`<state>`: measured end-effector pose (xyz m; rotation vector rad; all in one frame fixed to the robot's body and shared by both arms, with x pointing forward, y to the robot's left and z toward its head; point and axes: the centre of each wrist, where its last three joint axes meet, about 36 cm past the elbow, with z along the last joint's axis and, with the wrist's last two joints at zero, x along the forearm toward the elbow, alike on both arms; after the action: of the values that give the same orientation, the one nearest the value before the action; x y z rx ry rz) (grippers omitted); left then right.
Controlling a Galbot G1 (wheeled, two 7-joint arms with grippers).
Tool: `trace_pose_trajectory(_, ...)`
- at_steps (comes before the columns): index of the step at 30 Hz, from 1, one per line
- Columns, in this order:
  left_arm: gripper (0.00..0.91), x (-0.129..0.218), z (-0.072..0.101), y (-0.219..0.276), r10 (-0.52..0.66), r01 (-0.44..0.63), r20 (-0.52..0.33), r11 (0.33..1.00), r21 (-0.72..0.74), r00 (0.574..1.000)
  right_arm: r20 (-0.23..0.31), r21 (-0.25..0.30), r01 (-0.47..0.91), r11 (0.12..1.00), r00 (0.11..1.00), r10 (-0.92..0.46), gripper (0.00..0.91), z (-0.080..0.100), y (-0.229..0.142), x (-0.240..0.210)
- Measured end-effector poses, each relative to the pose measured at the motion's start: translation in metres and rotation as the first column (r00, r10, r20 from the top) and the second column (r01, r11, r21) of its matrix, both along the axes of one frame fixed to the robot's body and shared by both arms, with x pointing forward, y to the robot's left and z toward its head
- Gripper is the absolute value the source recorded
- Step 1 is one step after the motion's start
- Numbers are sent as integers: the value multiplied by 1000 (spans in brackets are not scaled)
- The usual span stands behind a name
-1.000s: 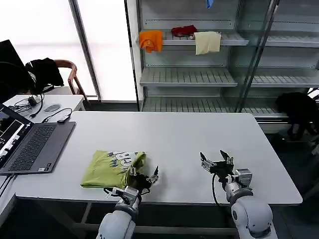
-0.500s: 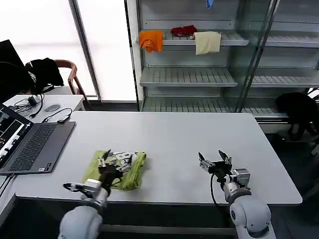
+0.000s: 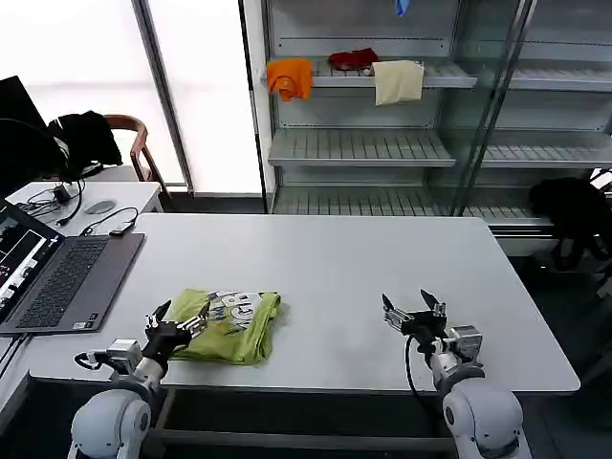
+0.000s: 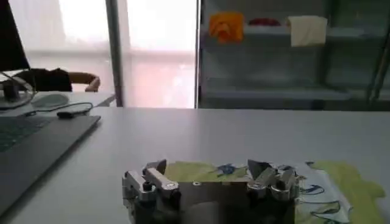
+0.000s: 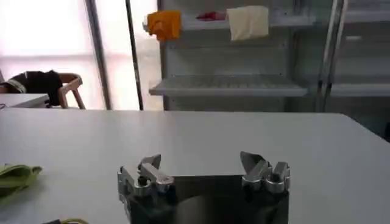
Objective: Fold and organize the clothes.
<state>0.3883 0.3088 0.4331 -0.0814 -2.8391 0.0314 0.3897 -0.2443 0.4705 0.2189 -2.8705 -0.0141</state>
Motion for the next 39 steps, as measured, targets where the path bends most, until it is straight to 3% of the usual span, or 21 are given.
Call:
trace_pose_trajectory(9,907,9,-27,19,29,-31,-68,999,-34,997,1,4,-7,1000,1000,7,907,0,4,1)
trace_pose_trajectory(19,887,16,-36,32,50,-61,-100,992,-114,994,-6,-4,-6,1000,1000,6,907,-1,2,-1)
trace_pose_trajectory(21,806,17,-36,35,54,-69,-105,988,-140,993,-5,-5,-5,1000,1000,5,907,-1,2,-2)
trace_pose_trajectory(23,645,17,-37,37,54,-72,-111,983,-167,992,-5,-5,-5,1000,1000,5,907,-1,1,-2)
trace_pose_trajectory(24,443,17,-37,38,53,-73,-113,981,-179,992,-5,-5,-5,1000,1000,5,907,-1,1,-3)
trace_pose_trajectory(32,20,13,-40,33,27,-57,-125,969,-240,992,1,1,-6,1000,1000,6,907,1,4,-4)
trace_pose_trajectory(39,0,10,-39,25,6,-37,-127,970,-241,992,2,1,-2,1000,1000,2,907,1,5,-5)
